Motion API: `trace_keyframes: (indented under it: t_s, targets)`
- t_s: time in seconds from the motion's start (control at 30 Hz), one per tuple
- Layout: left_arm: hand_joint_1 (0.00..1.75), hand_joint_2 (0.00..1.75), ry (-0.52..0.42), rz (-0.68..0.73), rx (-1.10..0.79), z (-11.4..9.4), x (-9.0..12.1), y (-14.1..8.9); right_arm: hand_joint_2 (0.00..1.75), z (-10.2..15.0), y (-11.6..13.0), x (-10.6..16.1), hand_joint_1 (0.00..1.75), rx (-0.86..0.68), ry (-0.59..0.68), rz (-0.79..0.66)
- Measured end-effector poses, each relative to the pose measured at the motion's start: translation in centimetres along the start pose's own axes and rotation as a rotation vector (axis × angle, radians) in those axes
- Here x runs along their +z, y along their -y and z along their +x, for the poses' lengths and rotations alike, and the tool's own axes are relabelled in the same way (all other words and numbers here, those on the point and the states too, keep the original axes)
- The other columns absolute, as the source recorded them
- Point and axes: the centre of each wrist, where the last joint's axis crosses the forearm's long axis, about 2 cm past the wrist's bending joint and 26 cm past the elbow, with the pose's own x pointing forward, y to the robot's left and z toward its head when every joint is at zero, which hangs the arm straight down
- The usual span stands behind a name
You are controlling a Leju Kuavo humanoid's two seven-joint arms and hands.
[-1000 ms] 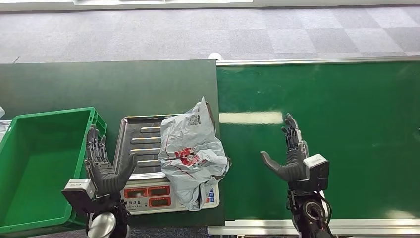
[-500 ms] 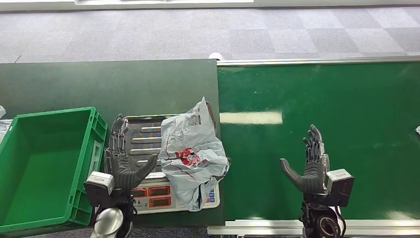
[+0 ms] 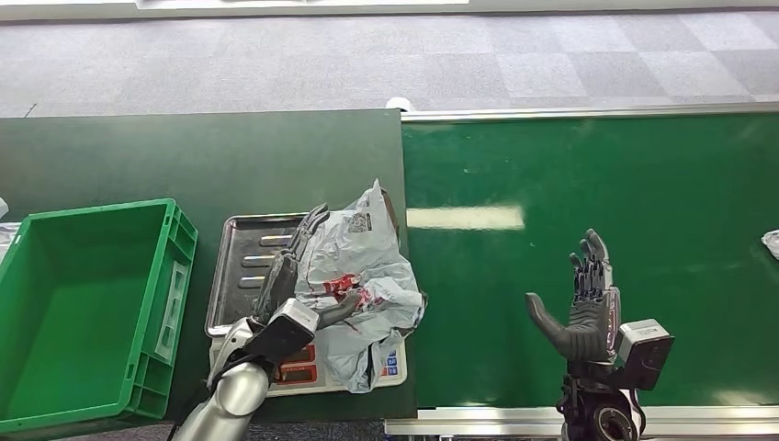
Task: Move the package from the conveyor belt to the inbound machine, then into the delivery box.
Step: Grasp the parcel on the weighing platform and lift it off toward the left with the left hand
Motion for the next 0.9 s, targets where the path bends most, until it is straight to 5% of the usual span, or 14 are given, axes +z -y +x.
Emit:
trace_keyframes:
  t_s: [0.7, 0.73, 0.87, 0.9]
  targets:
    - [0.03, 1.75, -0.087, -0.458, -0.257, -2.1, -0.5, 3.8, 1.75, 0.4, 0.8, 1.0, 0.00, 0.010, -0.003, -0.033]
    - [0.06, 1.75, -0.086, -0.465, -0.258, -2.1, -0.5, 3.9, 1.75, 0.4, 0.8, 1.1, 0.00, 0.010, -0.004, -0.035]
    - [0.77, 1.75, -0.080, -0.476, -0.261, -2.3, -0.6, 4.0, 1.75, 0.4, 0.8, 1.3, 0.00, 0.012, -0.010, -0.038]
    - [0.77, 1.75, -0.078, -0.473, -0.261, -2.3, -0.5, 4.0, 1.75, 0.5, 0.8, 1.4, 0.00, 0.013, -0.012, -0.038]
